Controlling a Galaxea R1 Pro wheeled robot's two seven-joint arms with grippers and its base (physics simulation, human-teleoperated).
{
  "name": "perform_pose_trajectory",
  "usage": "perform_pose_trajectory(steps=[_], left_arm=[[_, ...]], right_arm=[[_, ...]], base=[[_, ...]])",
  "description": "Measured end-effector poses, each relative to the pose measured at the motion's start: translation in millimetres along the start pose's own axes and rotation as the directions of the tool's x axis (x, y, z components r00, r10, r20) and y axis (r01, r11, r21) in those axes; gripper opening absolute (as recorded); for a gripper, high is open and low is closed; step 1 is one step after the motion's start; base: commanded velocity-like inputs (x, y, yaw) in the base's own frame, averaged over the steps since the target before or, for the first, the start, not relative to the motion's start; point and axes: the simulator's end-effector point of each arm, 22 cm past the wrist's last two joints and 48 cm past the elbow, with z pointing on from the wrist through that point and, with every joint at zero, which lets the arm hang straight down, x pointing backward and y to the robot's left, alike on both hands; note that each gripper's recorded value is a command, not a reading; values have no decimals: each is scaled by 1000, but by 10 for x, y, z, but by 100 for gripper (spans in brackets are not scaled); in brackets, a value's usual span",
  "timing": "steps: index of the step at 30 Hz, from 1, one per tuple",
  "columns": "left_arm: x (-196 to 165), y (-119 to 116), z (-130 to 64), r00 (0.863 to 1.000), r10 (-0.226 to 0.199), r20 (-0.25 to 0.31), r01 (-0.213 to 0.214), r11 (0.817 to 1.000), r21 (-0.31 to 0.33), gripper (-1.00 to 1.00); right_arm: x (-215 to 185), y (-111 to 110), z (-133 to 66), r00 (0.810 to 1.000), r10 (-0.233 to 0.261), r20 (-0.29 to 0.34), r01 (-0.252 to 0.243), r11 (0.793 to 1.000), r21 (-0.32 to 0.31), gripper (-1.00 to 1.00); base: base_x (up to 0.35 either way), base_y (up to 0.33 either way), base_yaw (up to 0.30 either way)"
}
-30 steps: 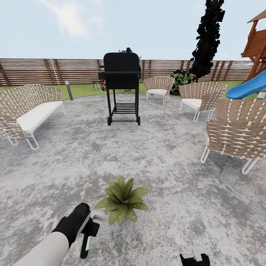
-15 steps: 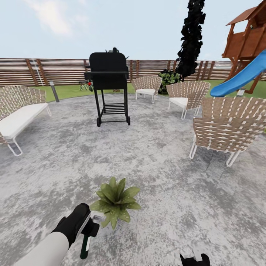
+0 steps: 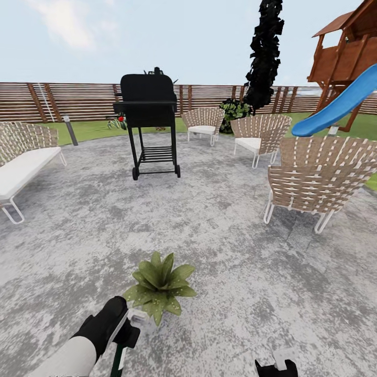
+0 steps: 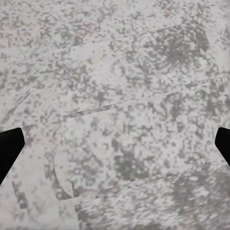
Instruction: Pick up the pesticide atomizer in the garden and spray insectifuge to fully cover both potted plants in the garden.
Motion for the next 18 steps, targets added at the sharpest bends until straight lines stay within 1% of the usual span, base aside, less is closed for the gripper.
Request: perform_pose_trajectory(steps=[1,3,5,8,10,11,13,15,18], left_arm=[[5,2,-15,1000,12,-10,-12,1000,-8,-100],[-4,7,-47,1000,20,-21,-20,1000,-16,-100],[-209,97,-189,1000,23,-1,-23,999,-36,-100],[-335,156,-276,1000,18,15,-18,999,-42,-100],[-415,167,-332,1000,16,27,-15,999,-36,-100],[-517,170,-403,999,17,42,-16,999,-28,-100],[-594,169,-458,998,23,53,-22,1000,-22,-100],[-586,204,-468,998,42,48,-41,999,-22,-100],[-498,227,-444,998,51,31,-52,999,17,-100]], right_arm=[[1,0,0,1000,0,0,0,1000,0,100],[1,1,0,1000,0,0,0,1000,0,100],[1,0,-1,1000,0,0,0,1000,0,100],[2,0,0,1000,0,0,0,1000,0,100],[2,1,0,1000,-1,0,1,1000,0,100],[1,1,-1,1000,-1,0,1,1000,0,100],[2,1,0,1000,-1,0,1,1000,0,100],[2,2,0,1000,-2,-1,2,1000,-1,100],[2,2,0,1000,-2,-1,2,1000,-1,100]], base=[[0,0,0],[0,0,0],[0,0,0],[0,0,0],[0,0,0],[0,0,0],[0,0,0],[0,0,0],[0,0,0]])
